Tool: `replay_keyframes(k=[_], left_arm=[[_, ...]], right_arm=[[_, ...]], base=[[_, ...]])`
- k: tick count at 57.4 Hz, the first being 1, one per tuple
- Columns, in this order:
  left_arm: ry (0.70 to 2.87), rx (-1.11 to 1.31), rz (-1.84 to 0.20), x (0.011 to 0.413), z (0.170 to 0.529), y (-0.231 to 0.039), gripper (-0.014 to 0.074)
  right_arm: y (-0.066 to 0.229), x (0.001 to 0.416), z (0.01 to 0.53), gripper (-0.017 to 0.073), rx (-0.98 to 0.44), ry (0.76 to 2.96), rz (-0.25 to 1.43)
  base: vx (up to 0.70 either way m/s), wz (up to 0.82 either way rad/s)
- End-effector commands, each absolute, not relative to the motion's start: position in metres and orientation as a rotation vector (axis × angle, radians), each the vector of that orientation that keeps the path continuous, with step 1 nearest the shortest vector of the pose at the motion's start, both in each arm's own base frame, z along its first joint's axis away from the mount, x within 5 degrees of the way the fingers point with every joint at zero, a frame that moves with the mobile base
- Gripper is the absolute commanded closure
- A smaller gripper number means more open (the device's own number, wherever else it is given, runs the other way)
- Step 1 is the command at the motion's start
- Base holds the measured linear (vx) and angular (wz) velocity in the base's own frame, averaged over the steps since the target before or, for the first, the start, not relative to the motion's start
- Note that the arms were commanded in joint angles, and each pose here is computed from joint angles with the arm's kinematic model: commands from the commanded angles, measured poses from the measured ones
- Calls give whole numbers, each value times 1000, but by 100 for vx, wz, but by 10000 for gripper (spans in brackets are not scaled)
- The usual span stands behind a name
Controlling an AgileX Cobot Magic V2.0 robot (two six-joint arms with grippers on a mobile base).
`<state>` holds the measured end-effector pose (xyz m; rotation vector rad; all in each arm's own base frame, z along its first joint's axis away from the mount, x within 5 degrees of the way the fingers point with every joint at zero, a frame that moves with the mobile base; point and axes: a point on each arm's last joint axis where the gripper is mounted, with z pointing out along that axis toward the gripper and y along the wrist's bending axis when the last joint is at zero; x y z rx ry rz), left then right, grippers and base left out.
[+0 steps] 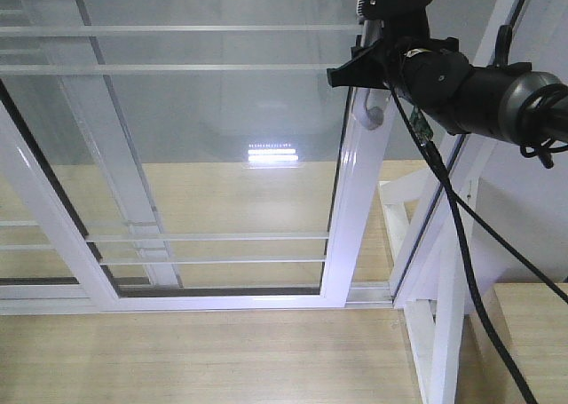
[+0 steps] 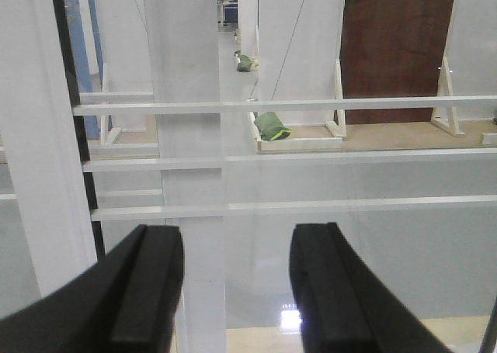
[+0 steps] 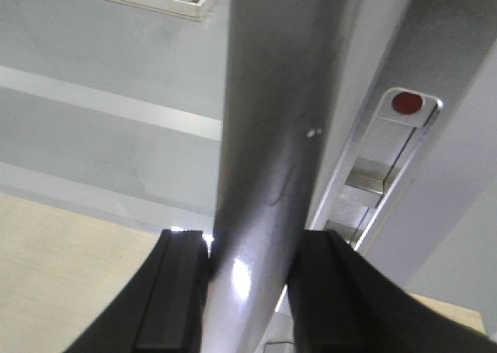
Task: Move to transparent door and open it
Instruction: 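Pull the handle with the right gripper, sliding the door open, then release the handle with the right gripper and reach the left gripper to it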
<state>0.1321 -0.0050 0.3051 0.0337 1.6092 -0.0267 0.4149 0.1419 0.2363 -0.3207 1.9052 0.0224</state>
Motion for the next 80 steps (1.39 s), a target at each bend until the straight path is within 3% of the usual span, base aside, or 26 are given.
replay_keyframes(k=[1, 13, 31, 36, 46, 54, 67, 80], left_arm=[[1493, 30, -37, 132, 324, -6, 143], [1492, 30, -37, 132, 325, -6, 143], [1492, 30, -37, 132, 325, -6, 143], [1492, 30, -37, 132, 325, -6, 143], [1492, 30, -37, 132, 325, -6, 143], [1492, 33, -33, 132, 325, -6, 143], [1493, 38, -30, 132, 324, -6, 142], [1504, 107, -12, 135, 322, -10, 142]], right_arm=[[159, 405, 274, 257, -376, 1794, 49], [167, 402, 273, 257, -396, 1801, 70], [202, 386, 273, 257, -520, 1771, 99], [200, 382, 280, 257, -493, 1768, 115], [180, 366, 321, 257, -397, 1706, 135], [143, 336, 344, 257, -373, 1684, 106], [77, 274, 355, 257, -281, 1680, 45], [49, 225, 346, 257, -275, 1719, 67]], base=[[0, 0], [0, 0], [0, 0], [0, 0], [0, 0], [0, 0], [0, 0], [0, 0]])
